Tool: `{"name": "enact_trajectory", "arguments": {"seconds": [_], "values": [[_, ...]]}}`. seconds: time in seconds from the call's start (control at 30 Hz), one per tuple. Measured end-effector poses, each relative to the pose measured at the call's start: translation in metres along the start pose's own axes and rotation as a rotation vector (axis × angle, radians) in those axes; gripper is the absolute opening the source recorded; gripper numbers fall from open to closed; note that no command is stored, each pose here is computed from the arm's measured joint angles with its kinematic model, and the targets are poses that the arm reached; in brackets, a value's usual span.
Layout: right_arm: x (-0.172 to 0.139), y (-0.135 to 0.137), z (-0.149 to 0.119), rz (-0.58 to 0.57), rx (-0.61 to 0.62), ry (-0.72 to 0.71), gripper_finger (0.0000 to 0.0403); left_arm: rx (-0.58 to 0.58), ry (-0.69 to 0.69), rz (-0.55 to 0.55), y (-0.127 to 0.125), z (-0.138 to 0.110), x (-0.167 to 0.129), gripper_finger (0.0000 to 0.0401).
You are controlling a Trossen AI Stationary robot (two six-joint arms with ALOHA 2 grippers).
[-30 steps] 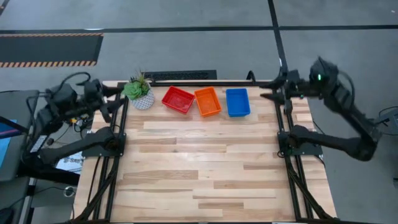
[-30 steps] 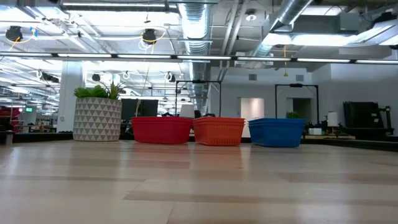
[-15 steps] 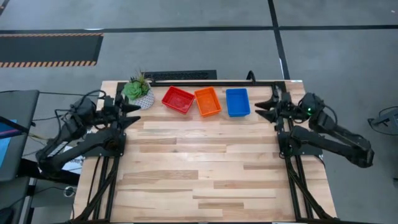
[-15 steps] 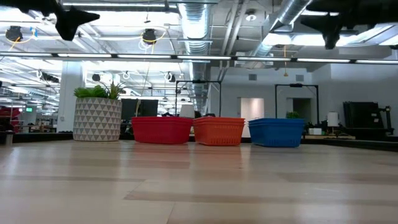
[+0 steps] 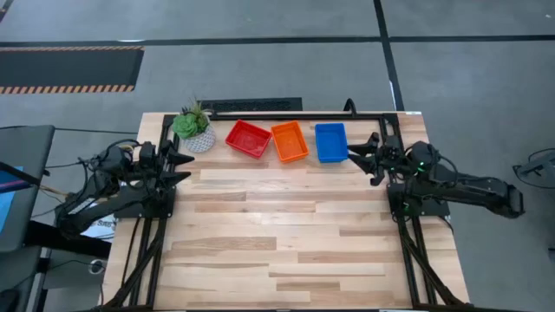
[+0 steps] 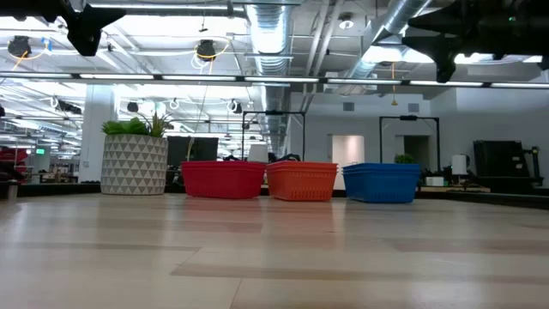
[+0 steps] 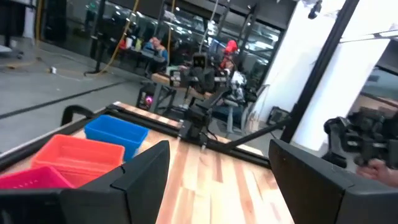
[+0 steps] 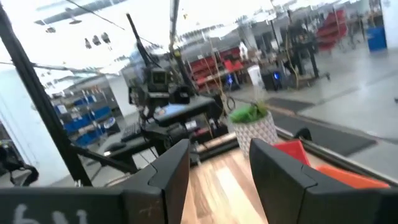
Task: Stack baskets by color
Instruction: Return to Home Position
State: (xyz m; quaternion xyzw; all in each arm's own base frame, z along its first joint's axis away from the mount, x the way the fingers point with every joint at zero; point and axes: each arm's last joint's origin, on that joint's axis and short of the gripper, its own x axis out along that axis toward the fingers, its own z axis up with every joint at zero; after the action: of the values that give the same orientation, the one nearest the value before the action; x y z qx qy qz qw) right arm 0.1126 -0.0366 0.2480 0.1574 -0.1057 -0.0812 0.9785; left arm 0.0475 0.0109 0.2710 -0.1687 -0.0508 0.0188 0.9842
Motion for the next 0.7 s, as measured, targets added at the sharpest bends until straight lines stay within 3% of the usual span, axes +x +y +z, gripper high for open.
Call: {"name": "enact_trajectory", "arguments": {"seconds": [0.33,0.47,0.6,0.7], "values": [[0.008,0.000,-0.046,0.034,0.029,-0.073,0.0187,-0.032,-0.017,-0.048,0.012,-0.027,0.019,0.0263],[0.008,0.001,-0.042,0.042,0.007,-0.099,0.0189,-0.020,-0.002,-0.039,0.012,-0.032,0.021,0.0263],[-0.004,-0.001,-0.026,0.030,-0.060,-0.215,0.0186,0.016,-0.013,-0.043,0.011,-0.032,0.020,0.0263],[-0.015,-0.005,-0.023,0.022,-0.058,-0.203,0.0184,0.019,-0.019,-0.057,0.010,-0.031,0.020,0.0263]]}}
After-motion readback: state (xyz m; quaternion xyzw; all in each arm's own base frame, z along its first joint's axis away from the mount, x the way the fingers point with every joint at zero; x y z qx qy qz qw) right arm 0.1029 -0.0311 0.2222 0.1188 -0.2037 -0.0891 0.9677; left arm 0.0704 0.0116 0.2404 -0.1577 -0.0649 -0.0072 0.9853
